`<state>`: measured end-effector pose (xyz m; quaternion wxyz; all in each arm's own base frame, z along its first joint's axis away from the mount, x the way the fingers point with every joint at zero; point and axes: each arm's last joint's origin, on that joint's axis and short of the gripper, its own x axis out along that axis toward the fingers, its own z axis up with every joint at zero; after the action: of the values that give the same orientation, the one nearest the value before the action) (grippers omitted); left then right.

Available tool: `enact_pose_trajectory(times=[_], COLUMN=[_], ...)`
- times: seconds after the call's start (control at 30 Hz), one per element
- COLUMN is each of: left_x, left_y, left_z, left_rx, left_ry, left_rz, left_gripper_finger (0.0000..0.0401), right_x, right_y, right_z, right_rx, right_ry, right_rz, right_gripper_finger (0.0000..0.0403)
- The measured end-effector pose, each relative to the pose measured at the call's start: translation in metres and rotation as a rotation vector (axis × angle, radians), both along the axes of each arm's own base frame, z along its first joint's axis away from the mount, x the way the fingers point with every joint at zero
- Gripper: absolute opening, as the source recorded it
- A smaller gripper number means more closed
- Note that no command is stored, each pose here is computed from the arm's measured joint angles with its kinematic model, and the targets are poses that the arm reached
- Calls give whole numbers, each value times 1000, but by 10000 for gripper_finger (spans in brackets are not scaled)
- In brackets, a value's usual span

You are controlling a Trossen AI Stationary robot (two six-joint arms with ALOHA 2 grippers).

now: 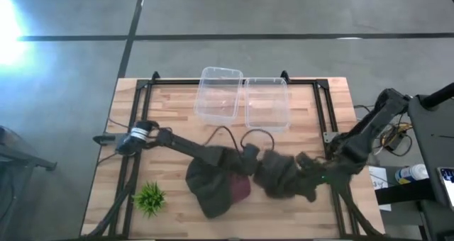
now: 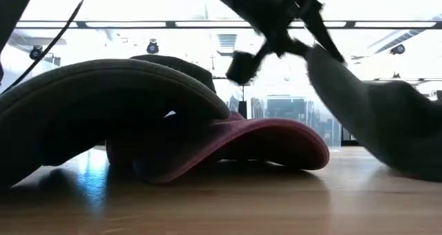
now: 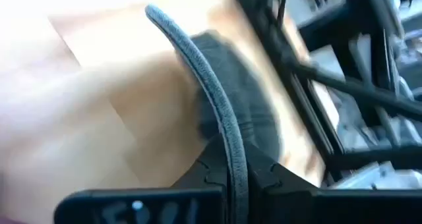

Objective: Pick & Place hat
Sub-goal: Put the right black cap into the right transparent bin, then put the black cap into the right transparent bin

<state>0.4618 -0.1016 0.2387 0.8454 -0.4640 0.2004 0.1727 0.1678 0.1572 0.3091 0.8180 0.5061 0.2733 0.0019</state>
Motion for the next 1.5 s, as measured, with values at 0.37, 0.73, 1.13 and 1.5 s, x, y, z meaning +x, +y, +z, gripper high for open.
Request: enact_pose_trajectory(times=[0.37,0.73,1.13,1.5], left_x=[-70,-82,-33,-42], left_y=[68,129,141,107], left_z=[152,129,81,109], left_rx=[272,260,231,304], left_ry=[-300,-39,20,34], left_rz=[265,508,472,82], left_gripper_finger=[10,9,29,178], right_x=[-28,-28,-24,-6], right_y=[-16,-17,-13,8], right_z=[57,33,6,-16], right_rx=[-232,-187,-125,-106], right_ry=[34,188,210,162], right_rz=[-54,-231,-290,-243], right_gripper_finger=[194,194,194,194])
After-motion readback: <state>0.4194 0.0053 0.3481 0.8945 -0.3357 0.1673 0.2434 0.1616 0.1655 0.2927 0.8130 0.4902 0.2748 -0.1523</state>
